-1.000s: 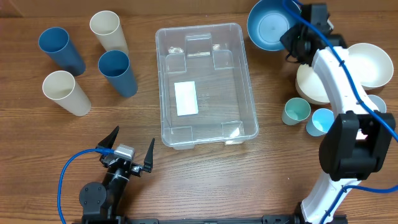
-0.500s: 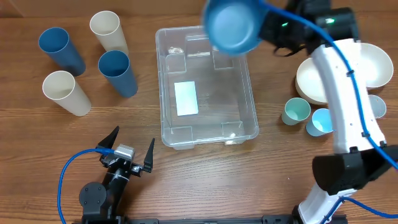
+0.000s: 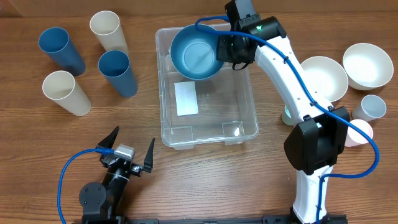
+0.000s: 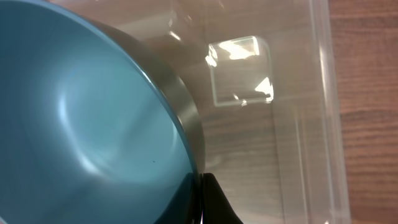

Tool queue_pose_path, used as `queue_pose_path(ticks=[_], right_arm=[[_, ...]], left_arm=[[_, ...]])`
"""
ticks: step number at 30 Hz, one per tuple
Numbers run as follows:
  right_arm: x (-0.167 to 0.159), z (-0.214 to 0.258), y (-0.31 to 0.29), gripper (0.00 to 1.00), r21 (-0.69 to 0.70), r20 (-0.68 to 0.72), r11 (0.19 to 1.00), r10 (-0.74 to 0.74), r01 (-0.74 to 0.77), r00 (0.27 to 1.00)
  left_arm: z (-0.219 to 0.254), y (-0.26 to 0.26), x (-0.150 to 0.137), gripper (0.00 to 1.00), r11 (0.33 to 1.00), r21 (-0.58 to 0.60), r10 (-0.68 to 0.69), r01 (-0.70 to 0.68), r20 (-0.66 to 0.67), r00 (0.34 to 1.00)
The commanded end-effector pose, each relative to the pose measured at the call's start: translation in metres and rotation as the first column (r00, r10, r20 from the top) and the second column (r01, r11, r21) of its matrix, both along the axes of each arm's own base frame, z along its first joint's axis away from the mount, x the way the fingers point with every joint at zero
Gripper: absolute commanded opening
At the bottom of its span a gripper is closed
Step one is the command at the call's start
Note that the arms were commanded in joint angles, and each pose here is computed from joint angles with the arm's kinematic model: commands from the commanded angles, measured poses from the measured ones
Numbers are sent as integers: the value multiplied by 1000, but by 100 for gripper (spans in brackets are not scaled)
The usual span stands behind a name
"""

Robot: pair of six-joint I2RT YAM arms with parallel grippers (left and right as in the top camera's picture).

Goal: Pack container
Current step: 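Lift the blue bowl and lower it into the clear bin, then move the right gripper to the cream bowl and grasp its rim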

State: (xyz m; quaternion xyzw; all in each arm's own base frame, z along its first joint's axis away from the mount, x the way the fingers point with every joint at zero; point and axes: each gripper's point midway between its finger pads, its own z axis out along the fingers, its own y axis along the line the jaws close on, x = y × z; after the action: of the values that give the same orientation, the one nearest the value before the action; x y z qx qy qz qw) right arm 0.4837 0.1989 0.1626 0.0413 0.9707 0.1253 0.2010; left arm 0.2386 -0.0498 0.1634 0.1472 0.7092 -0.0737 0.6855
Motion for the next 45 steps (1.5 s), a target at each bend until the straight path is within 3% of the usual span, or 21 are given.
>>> queue_pose_path(ticks=[1, 7, 17, 19, 20, 21, 24, 27, 29, 31, 34, 37, 41, 45], right_arm=[[13, -5, 3, 4, 6, 31, 1000, -1, 1, 1000], [20, -53, 9, 4, -16, -34, 1000, 5, -6, 999], [17, -72, 13, 8, -31, -71, 999, 13, -15, 997], [17, -72, 13, 32, -32, -72, 999, 15, -17, 997], [17, -72, 13, 56, -33, -69, 999, 20, -23, 997], [19, -67, 14, 64, -35, -54, 999, 36, -38, 998], [23, -20, 14, 72, -20, 4, 999, 45, -45, 999], [19, 59, 0, 79, 5, 89, 1000, 29, -30, 996], [18, 93, -36, 80, 17, 112, 999, -45, 44, 993], [18, 97, -83, 80, 22, 70, 984, -177, 176, 982], [6, 79, -185, 80, 3, -68, 882, -470, 471, 880], [-18, 71, -263, 80, -34, -148, 778, -624, 627, 767], [-43, 60, -324, 84, -88, -191, 712, -698, 696, 690], [-75, 13, -351, 85, -198, -322, 667, -736, 718, 595]], left_arm=[[0, 0, -1, 100, 1000, 7, -6, 6, 9, 1000], [0, 0, -1, 100, 1000, 7, -6, 6, 8, 1000], [0, 0, -1, 100, 1000, 7, -6, 6, 8, 1000], [0, 0, -1, 100, 1000, 7, -6, 6, 8, 1000], [0, 0, -1, 100, 1000, 7, -6, 6, 8, 1000], [0, 0, -1, 100, 1000, 7, -6, 6, 8, 1000], [0, 0, -1, 100, 1000, 7, -6, 6, 8, 1000], [0, 0, -1, 100, 1000, 7, -6, 6, 8, 1000], [0, 0, -1, 100, 1000, 7, -6, 6, 8, 1000], [0, 0, -1, 100, 1000, 7, -6, 6, 8, 1000], [0, 0, -1, 100, 1000, 7, -6, 6, 8, 1000], [0, 0, -1, 100, 1000, 7, -6, 6, 8, 1000], [0, 0, -1, 100, 1000, 7, -6, 6, 8, 1000], [0, 0, -1, 100, 1000, 7, -6, 6, 8, 1000]])
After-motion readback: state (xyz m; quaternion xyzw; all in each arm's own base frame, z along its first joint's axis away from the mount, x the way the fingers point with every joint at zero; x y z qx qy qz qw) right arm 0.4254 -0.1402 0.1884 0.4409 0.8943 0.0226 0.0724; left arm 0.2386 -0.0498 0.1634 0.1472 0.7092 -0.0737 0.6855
